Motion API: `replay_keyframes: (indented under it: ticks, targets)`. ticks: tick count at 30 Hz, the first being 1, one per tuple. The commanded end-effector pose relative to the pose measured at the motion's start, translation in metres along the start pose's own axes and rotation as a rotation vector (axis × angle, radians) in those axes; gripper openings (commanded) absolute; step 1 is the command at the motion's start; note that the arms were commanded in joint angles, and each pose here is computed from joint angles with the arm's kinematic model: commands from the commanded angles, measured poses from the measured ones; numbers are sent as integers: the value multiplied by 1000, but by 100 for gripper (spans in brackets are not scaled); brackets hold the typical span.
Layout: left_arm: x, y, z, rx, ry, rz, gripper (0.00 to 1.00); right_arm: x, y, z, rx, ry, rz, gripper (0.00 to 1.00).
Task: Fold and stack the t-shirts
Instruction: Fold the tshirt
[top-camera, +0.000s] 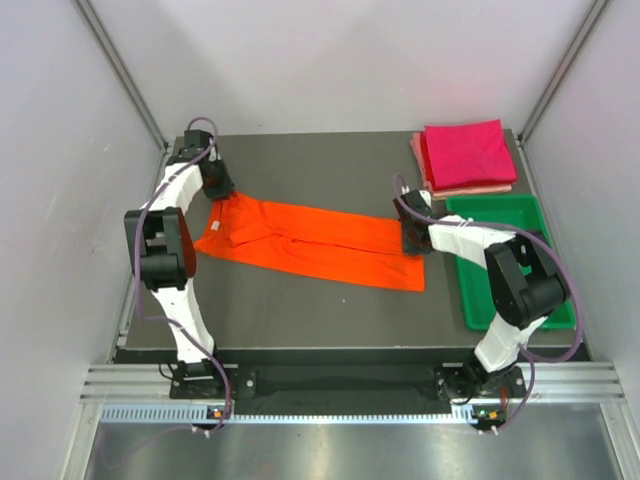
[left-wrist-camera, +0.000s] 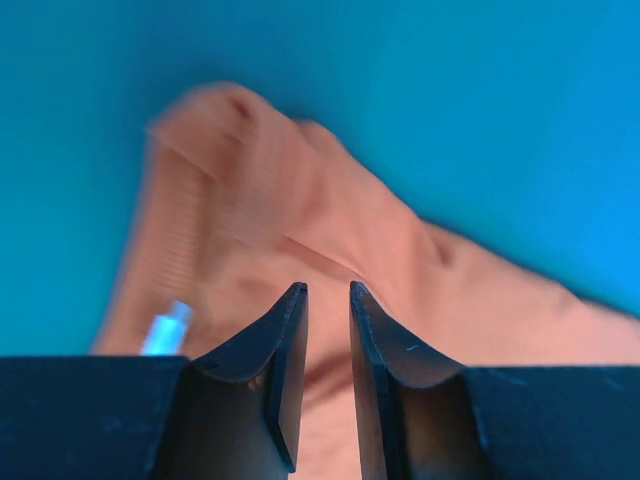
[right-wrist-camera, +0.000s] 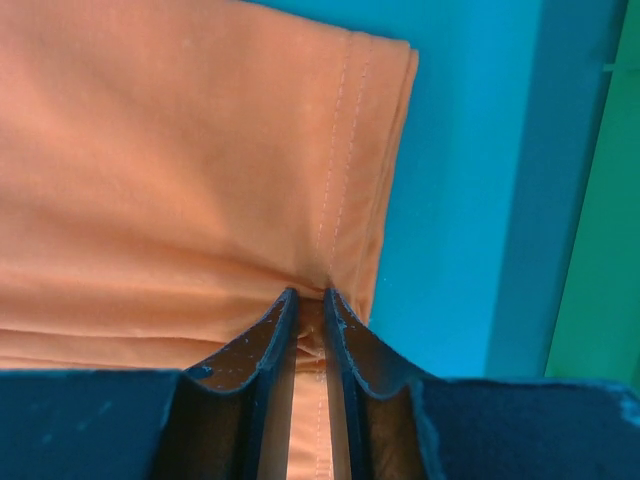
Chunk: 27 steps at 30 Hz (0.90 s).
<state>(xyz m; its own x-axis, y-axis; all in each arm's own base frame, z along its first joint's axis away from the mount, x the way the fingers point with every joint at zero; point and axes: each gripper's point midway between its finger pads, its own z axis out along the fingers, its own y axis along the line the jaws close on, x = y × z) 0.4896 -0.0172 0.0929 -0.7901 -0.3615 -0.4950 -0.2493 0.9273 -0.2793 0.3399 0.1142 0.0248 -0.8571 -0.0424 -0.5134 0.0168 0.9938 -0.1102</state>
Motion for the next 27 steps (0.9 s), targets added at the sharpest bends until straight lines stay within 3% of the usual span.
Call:
replay_keyframes:
  ticks: [1,8,17,27]
  targets:
    - [-21,9,4,-20,-35,42,29,5,-16,10,53,4,10,18]
    - [-28,26,34,15,-30,0,27,-2,-23,7,48,-16,32,17]
    - [-57,76,50,-63,-71,-151,22,3,-36,10,66,-7,44,17]
    - [-82,41,21,116,-128,-81,32,0,-31,9,38,-8,51,18]
